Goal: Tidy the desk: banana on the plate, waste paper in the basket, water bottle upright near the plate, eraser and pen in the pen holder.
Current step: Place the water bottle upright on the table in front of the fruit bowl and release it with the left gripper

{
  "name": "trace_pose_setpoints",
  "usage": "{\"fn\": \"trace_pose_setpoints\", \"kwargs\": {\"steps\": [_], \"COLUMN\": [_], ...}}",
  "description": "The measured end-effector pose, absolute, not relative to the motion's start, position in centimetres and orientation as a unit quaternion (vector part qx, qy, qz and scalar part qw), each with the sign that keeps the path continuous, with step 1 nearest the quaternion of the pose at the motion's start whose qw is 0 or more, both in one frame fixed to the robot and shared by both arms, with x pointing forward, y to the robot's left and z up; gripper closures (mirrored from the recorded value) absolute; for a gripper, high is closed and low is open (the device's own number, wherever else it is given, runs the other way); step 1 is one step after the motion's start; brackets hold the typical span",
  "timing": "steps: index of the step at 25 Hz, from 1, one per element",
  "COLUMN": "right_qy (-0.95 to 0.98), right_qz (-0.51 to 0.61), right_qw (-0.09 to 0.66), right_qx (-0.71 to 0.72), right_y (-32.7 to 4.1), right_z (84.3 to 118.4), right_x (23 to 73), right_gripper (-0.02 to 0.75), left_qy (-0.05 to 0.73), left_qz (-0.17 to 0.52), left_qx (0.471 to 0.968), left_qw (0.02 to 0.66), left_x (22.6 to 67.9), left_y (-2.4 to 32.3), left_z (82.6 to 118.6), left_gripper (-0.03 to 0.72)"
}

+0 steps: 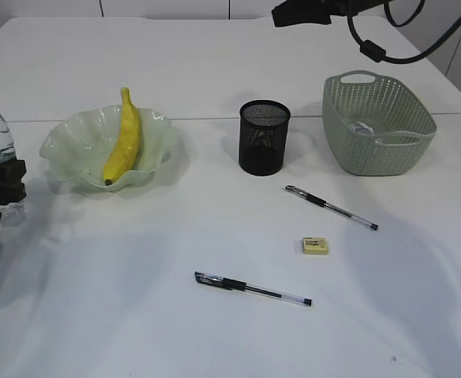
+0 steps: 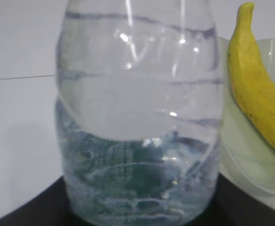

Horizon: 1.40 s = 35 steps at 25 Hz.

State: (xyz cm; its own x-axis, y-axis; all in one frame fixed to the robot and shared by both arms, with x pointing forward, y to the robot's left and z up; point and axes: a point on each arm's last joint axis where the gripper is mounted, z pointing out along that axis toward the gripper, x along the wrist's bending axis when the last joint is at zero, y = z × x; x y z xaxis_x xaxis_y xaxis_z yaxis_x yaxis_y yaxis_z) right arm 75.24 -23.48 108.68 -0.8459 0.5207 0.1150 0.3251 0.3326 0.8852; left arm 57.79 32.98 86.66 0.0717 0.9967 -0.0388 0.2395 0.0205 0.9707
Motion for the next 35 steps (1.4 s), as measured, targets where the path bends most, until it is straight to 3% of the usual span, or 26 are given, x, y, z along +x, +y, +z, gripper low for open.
{"fn": "trace_pose_setpoints", "kwargs": {"steps": [35], "right_qy": [0.813], "right_qz": [0.514], "right_qw": [0.098], "right_qx": [0.254], "right_y": [-23.5], "right_z": [108.7], "right_x": [75.2], "right_gripper": [0.152], "left_qy": [0.544], "left_qz": [0.427], "left_qx": [0.546], "left_qw": [0.472], "left_x": [59.5], "left_y": [34.2], "left_z": [85.0], "left_gripper": [0.310]}}
